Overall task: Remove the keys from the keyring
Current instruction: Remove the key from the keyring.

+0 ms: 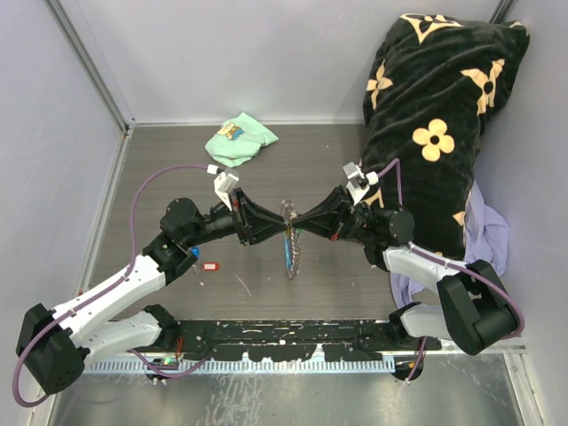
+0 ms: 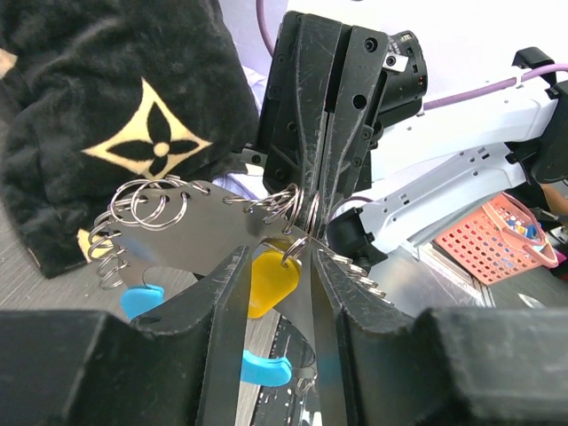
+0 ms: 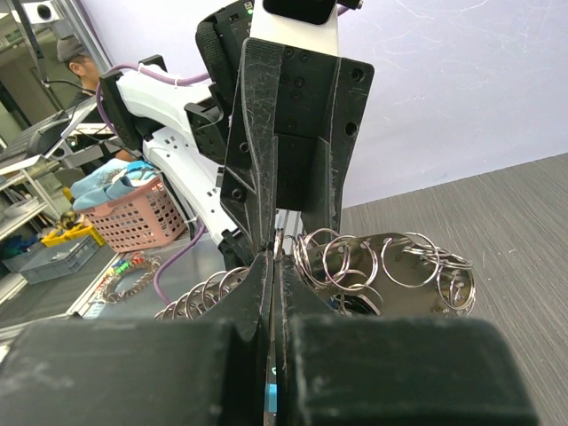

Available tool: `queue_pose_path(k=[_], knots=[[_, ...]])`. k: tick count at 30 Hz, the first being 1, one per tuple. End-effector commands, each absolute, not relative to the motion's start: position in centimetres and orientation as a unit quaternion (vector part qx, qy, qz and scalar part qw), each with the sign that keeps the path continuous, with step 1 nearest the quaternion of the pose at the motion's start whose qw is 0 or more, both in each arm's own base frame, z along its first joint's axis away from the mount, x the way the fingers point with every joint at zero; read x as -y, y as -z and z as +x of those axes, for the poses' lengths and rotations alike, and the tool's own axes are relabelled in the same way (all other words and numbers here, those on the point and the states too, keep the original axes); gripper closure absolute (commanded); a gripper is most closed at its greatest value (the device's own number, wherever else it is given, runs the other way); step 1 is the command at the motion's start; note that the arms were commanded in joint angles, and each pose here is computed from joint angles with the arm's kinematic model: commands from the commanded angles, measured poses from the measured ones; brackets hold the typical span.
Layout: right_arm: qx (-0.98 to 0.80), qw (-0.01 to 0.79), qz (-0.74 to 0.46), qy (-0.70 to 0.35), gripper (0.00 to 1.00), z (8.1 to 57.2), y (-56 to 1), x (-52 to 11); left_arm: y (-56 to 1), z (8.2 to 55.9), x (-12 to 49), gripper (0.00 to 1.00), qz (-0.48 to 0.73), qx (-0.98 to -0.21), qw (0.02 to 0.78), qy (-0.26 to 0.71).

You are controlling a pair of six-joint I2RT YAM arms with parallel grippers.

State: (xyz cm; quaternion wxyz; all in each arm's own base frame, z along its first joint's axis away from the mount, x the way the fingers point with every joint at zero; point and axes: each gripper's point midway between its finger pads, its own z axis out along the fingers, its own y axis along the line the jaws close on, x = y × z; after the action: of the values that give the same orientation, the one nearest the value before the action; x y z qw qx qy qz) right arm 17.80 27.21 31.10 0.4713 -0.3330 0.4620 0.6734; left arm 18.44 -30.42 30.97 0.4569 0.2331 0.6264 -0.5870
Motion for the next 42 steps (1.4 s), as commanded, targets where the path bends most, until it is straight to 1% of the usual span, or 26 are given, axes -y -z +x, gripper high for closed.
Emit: queue_pose_path(k=[1, 10, 13, 21, 33, 42], knots=[[-0.376, 0.533, -0.370, -0.662, 0.99, 16.0, -34.6, -26.3, -34.8, 18.1, 30.4, 0.67, 0.248, -0.577, 0.489, 0.606], [-0.375, 0.533, -0.370, -0.662, 0.99, 16.0, -34.7, -26.3, -35.2, 17.7, 30.5, 0.74, 0.253, -0.566, 0.487, 0.615], [-0.376, 0.532, -0.370, -0.662, 0.99, 16.0, -34.6, -26.3, -35.2, 17.6, 30.6, 0.85, 0.258, -0.565, 0.483, 0.618], [-0.375, 0.532, -0.372, -0.662, 0.99, 15.9, -34.7, -26.3, -34.5, 17.5, 30.6, 1.00, 0.254, -0.577, 0.471, 0.617], [-0.379, 0.530, -0.358, -0.669, 0.99, 16.1, -35.0, -26.2, -32.4, 17.3, 30.8, 1.00, 0.227, -0.603, 0.425, 0.636], [-0.394, 0.531, -0.324, -0.677, 0.99, 17.0, -34.7, -26.2, -32.1, 17.7, 31.0, 1.00, 0.200, -0.596, 0.420, 0.655]])
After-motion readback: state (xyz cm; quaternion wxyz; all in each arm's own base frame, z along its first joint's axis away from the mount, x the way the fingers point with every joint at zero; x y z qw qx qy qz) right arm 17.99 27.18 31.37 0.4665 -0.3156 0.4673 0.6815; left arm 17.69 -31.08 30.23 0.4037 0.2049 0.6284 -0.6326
